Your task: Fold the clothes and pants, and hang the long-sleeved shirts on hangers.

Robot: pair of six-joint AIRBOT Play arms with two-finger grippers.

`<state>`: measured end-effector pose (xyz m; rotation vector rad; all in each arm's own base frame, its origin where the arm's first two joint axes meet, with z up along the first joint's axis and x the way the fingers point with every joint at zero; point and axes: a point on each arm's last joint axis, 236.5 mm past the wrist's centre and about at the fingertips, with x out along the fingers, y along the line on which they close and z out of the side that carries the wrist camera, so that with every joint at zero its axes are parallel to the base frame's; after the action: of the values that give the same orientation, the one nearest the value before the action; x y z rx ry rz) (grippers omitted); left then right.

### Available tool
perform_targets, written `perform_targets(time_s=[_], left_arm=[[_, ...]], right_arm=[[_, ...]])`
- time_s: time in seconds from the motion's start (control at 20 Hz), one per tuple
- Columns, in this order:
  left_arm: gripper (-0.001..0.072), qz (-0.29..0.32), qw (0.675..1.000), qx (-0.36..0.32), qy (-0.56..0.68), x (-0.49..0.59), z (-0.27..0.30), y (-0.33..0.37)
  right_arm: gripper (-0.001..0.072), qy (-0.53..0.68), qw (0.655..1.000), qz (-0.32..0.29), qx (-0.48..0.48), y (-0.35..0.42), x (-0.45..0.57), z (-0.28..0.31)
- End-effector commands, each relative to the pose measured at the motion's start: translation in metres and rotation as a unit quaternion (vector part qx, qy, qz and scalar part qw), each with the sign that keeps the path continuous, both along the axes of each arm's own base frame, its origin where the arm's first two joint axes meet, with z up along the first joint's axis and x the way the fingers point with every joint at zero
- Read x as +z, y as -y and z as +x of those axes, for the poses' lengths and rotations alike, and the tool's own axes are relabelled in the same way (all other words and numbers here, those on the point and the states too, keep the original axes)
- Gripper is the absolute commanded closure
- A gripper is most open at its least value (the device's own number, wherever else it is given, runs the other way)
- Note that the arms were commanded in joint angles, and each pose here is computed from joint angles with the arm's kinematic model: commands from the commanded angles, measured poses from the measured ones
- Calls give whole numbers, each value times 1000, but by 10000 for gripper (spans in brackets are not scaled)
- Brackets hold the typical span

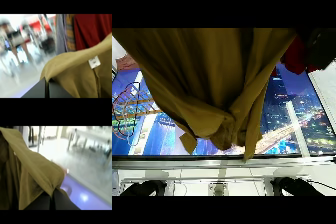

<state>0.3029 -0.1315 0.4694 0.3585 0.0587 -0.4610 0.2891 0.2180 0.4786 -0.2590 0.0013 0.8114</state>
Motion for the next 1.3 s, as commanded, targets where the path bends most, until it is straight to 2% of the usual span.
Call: perform_targets(time_s=[0.0,0.2,0.3,0.4,0.45,0.5,0.55,0.6,0.7,0.8,0.95,1.05,1.25], left_arm=[[677,99,973,141,-154,-110,47,-58],[677,130,938,90,-309,-272,66,-23],[677,140,922,92,-350,-337,65,-23],[675,115,917,75,-374,-375,60,-11],[616,95,916,67,-384,-379,58,-5],[387,74,917,62,-386,-375,57,1],[236,52,922,60,-378,-366,59,2],[195,30,930,64,-360,-351,61,-1],[196,0,943,96,-319,-317,60,-30],[196,-20,936,170,-309,-301,52,-90],[196,-23,888,283,-361,-324,21,-192],[196,-57,858,333,-387,-344,8,-239],[195,-111,801,379,-450,-399,-1,-299]], right_arm=[[659,-110,992,-51,-23,0,-80,30],[659,-240,966,-88,-41,-11,-208,72],[659,-278,954,-97,-50,-13,-257,85],[659,-306,946,-97,-49,-17,-284,88],[659,-314,943,-97,-46,-19,-290,88],[659,-313,944,-95,-46,-20,-290,89],[659,-310,945,-93,-47,-20,-288,91],[659,-307,946,-91,-49,-20,-287,92],[659,-306,946,-90,-49,-20,-287,92],[659,-307,946,-90,-48,-20,-286,92],[659,-306,946,-91,-47,-20,-286,92],[659,-306,947,-91,-47,-20,-286,92],[659,-308,945,-96,-43,-20,-288,90]])
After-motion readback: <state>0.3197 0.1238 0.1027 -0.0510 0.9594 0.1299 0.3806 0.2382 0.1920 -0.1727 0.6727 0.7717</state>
